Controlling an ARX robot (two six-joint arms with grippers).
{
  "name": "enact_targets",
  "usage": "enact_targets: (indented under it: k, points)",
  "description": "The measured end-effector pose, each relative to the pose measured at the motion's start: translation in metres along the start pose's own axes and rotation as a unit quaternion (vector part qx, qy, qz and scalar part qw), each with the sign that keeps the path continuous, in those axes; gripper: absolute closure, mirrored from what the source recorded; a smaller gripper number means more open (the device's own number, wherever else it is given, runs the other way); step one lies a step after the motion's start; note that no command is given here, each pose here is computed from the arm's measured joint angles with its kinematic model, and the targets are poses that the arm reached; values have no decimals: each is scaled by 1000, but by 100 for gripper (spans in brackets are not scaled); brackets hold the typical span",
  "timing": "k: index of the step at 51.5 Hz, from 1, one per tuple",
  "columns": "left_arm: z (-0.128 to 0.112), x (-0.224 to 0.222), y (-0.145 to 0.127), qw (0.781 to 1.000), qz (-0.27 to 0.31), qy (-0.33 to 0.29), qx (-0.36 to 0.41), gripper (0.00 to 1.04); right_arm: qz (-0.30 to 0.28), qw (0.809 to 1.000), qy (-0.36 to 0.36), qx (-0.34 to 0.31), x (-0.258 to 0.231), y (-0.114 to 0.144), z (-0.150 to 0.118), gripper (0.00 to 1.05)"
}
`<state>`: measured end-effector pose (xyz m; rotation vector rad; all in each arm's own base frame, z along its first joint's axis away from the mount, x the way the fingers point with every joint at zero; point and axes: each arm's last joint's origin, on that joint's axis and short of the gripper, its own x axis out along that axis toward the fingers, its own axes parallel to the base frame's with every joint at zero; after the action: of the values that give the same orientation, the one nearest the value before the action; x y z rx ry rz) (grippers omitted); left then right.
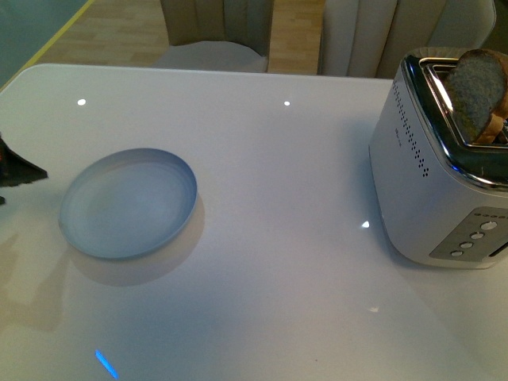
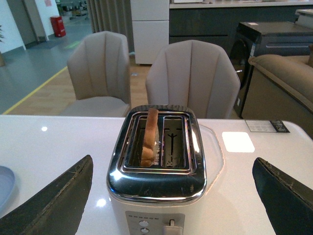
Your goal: Left arm holds plate, right arm toasts bread
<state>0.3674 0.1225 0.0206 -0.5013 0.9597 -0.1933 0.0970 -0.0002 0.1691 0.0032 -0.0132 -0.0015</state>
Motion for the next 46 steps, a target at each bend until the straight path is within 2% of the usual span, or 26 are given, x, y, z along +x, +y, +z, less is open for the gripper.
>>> enact_targets:
  k: [7, 16, 23, 28, 32, 36, 40, 46]
  points:
    - [15, -54, -27, 996, 8, -78, 49, 7, 0, 1000, 0, 0, 0, 0, 0, 9]
    - [30, -113, -83, 976, -16, -180, 124, 7, 0, 1000, 0, 0, 0, 0, 0, 9]
    - [26, -143, -116, 960, -30, -232, 150, 7, 0, 1000, 0, 0, 0, 0, 0, 9]
    - [13, -164, -142, 949, -45, -263, 168, 7, 0, 1000, 0, 0, 0, 0, 0, 9]
    - [-7, -176, -163, 901, 33, -377, 212, 20, 0, 1000, 0, 0, 0, 0, 0, 9]
    - [-27, -184, -171, 863, 70, -445, 228, 33, 0, 1000, 0, 0, 0, 0, 0, 9]
    - [-44, -187, -172, 852, 84, -464, 230, 45, 0, 1000, 0, 0, 0, 0, 0, 9]
    - [-68, -183, -168, 856, 90, -455, 229, 65, 0, 1000, 0, 0, 0, 0, 0, 9]
